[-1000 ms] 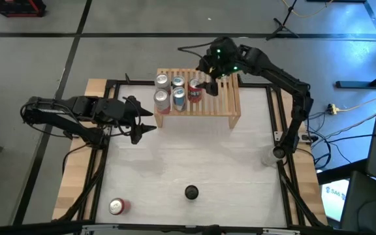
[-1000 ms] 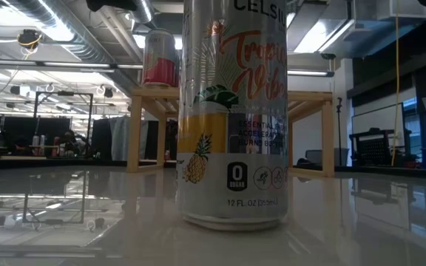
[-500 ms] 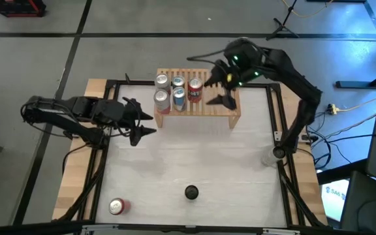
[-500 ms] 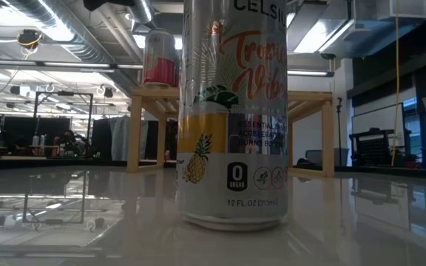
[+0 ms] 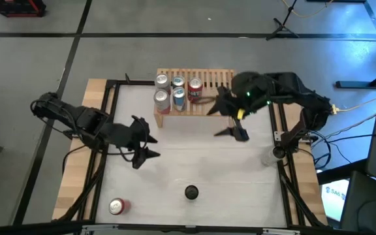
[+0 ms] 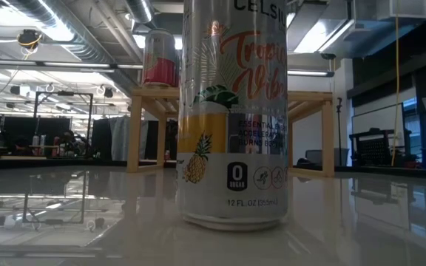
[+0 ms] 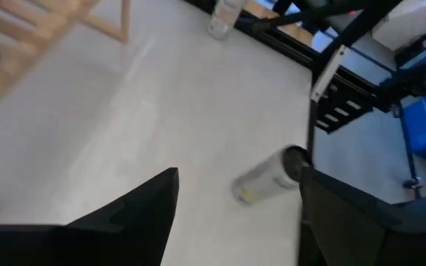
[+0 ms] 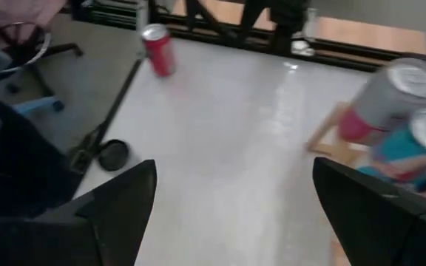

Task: Place canned beverage on shelf
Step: Put the red soda can on the shelf aligned with the other red soda can

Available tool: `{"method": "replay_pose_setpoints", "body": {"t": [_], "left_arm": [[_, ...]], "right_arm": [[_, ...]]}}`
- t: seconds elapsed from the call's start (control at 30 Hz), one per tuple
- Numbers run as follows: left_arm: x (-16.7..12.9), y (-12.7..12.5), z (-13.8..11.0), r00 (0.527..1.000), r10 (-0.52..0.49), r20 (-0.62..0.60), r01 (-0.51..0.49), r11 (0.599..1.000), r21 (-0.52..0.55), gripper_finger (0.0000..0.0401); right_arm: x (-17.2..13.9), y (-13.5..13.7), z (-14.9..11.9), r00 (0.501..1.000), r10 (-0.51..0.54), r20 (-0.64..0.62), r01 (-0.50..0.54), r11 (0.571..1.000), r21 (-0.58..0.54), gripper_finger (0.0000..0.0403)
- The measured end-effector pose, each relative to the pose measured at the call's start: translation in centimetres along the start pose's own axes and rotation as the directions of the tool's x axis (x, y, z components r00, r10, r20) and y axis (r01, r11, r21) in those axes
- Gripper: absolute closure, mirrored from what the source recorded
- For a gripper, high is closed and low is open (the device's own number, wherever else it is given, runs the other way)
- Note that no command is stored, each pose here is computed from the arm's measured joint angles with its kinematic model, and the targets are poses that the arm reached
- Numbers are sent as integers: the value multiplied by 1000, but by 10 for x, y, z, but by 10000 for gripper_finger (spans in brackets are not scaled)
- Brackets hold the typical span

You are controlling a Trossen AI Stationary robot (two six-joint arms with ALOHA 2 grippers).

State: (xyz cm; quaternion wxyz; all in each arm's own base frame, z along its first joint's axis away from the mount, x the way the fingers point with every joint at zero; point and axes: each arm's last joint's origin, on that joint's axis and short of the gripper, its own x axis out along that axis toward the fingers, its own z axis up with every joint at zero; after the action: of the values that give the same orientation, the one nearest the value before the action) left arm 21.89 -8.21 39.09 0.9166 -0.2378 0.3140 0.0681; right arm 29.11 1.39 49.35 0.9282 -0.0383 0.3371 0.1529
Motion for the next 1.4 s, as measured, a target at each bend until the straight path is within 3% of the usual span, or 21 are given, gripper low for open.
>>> {"method": "replay_pose_setpoints", "body": {"t": [0.2,0.33,0.43,0.73,0.9,1.23,1.4], "left_arm": [[2,-38,-13,994,-58,-94,47,992,-120,131],[3,-56,-31,971,-134,-199,64,944,-322,131],[3,-71,-50,956,-151,-250,49,926,-374,131],[24,-92,-74,960,-110,-256,12,934,-357,131],[40,-86,-75,927,-76,-368,-62,935,-349,125],[64,-68,-67,856,-31,-516,-180,918,-353,14],[68,-66,-64,854,-37,-519,-190,906,-377,12]], "right_arm": [[6,45,-4,988,124,-89,-125,992,-11,52],[3,77,-7,974,186,-126,-190,982,-22,52],[3,97,-9,977,163,-136,-173,983,-63,52],[-3,133,-16,985,70,-155,-90,989,-121,52],[-6,140,-21,980,62,-191,-81,992,-96,52],[-10,148,-24,983,15,-186,-33,995,-99,52],[-11,146,-25,982,5,-189,-24,995,-99,52]]}}
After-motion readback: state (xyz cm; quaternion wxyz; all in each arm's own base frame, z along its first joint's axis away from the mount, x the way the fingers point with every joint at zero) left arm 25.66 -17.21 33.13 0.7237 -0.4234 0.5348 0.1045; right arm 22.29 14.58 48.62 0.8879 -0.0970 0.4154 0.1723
